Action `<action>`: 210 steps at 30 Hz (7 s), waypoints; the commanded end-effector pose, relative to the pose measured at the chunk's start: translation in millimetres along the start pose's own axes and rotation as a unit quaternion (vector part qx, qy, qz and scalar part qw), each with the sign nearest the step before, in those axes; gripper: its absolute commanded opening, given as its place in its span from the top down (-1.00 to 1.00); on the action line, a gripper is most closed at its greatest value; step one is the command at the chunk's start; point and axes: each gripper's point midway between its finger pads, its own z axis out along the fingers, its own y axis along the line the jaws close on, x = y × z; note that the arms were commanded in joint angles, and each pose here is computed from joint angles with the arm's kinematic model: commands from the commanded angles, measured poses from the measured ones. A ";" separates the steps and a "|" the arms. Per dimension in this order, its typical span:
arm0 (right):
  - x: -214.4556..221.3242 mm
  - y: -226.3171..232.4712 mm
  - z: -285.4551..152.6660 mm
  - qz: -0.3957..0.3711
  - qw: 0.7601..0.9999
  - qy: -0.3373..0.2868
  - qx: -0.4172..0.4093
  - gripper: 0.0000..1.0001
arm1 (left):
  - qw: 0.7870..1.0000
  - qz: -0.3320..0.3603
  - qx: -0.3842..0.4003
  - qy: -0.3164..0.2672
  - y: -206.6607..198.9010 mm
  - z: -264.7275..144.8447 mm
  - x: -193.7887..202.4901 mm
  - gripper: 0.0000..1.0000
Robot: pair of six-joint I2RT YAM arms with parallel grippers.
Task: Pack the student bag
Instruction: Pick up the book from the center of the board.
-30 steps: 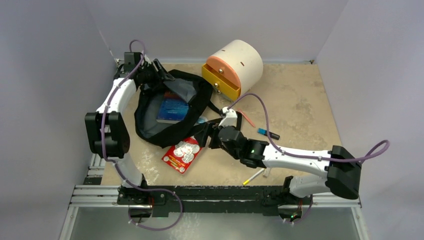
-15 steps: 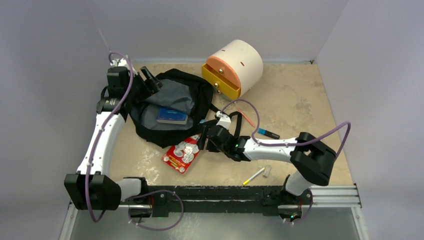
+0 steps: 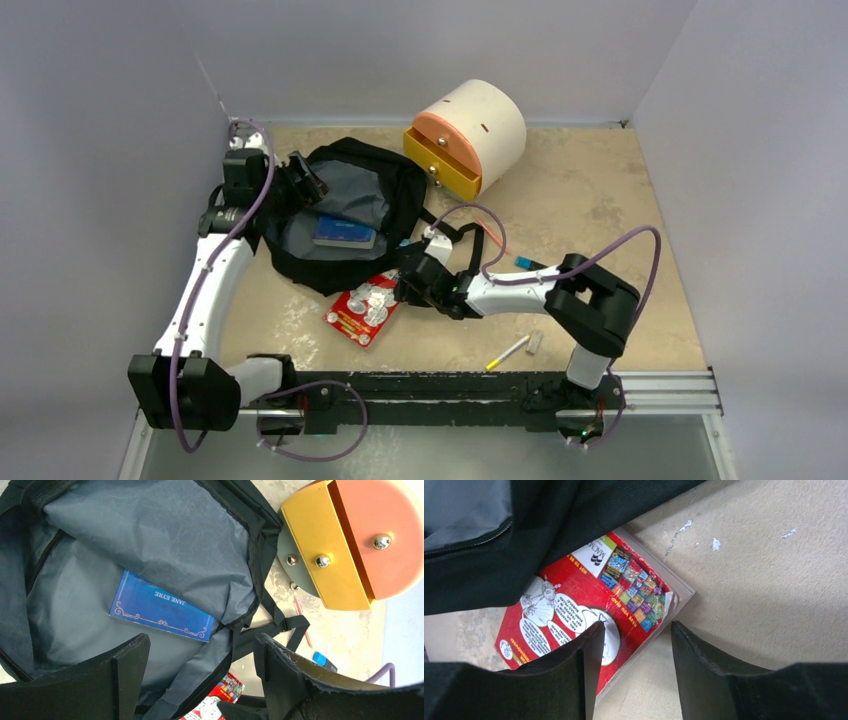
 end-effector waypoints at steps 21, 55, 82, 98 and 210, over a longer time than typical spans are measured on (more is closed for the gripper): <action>-49.9 -47.2 -33.7 0.100 0.992 -0.079 0.015 1.00 | 0.986 0.136 0.051 0.083 -35.4 -26.0 104.9 -0.53; -74.1 -0.2 -107.3 0.171 0.974 -0.034 -0.147 1.00 | 0.907 0.408 0.008 0.105 -85.1 -27.6 309.1 -0.58; -81.3 -45.3 -108.0 0.228 0.966 -0.091 -0.082 0.22 | 0.916 0.381 -0.114 0.054 -63.1 -38.8 282.8 1.00; -105.3 -82.4 -149.7 0.209 0.965 -0.146 -0.054 -0.69 | 0.922 0.370 0.101 0.059 -82.5 -58.1 289.1 1.00; -138.4 59.7 -324.3 -0.493 0.704 -0.162 -0.484 1.00 | 0.698 0.523 0.489 0.010 -216.7 -156.3 194.8 0.08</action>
